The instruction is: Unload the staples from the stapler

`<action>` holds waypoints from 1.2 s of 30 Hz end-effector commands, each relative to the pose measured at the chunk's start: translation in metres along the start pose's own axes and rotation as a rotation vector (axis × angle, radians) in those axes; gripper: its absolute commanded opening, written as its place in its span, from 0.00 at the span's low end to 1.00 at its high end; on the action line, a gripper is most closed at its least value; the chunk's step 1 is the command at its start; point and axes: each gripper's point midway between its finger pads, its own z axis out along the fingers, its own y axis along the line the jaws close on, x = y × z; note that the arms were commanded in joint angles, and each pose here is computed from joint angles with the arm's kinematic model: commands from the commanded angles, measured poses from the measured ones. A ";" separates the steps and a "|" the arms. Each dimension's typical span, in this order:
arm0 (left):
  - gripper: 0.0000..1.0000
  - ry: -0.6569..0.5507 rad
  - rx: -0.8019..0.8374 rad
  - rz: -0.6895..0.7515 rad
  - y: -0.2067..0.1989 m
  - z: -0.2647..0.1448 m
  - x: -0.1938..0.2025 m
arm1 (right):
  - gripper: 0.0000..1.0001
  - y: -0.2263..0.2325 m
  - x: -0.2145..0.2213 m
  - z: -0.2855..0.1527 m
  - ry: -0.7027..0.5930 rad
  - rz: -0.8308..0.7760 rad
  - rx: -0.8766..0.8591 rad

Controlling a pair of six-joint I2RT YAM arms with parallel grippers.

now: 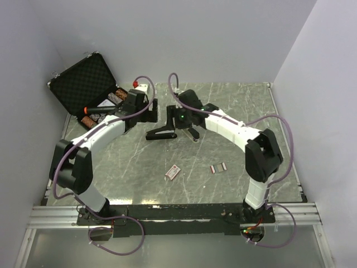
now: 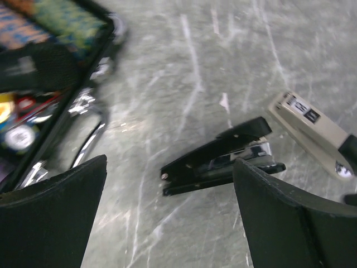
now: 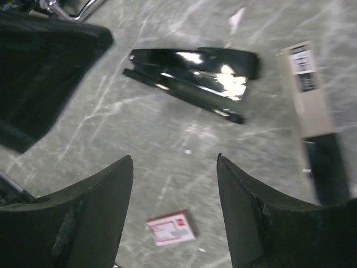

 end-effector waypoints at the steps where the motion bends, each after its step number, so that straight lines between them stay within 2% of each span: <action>1: 0.99 -0.159 -0.122 -0.128 0.018 -0.055 -0.053 | 0.66 0.030 -0.020 0.004 -0.053 0.141 -0.058; 4: 0.99 -0.191 -0.120 -0.158 0.022 -0.082 -0.056 | 0.63 0.044 -0.012 0.012 -0.024 0.232 -0.111; 10: 0.99 -0.256 -0.092 -0.170 0.030 -0.127 -0.050 | 0.66 0.047 0.004 0.023 0.007 0.392 -0.060; 17: 0.99 -0.305 -0.031 -0.183 0.030 -0.155 -0.037 | 0.68 0.044 0.014 0.045 0.009 0.571 0.015; 24: 0.99 -0.297 0.015 -0.173 0.026 -0.157 -0.019 | 0.68 0.029 0.019 0.062 -0.037 0.711 0.090; 33: 0.99 -0.227 0.065 -0.166 0.017 -0.145 0.000 | 0.66 0.022 0.014 0.090 -0.030 0.759 0.144; 36: 0.99 -0.218 0.083 -0.166 0.013 -0.144 0.001 | 0.64 0.011 0.013 0.093 -0.071 0.780 0.182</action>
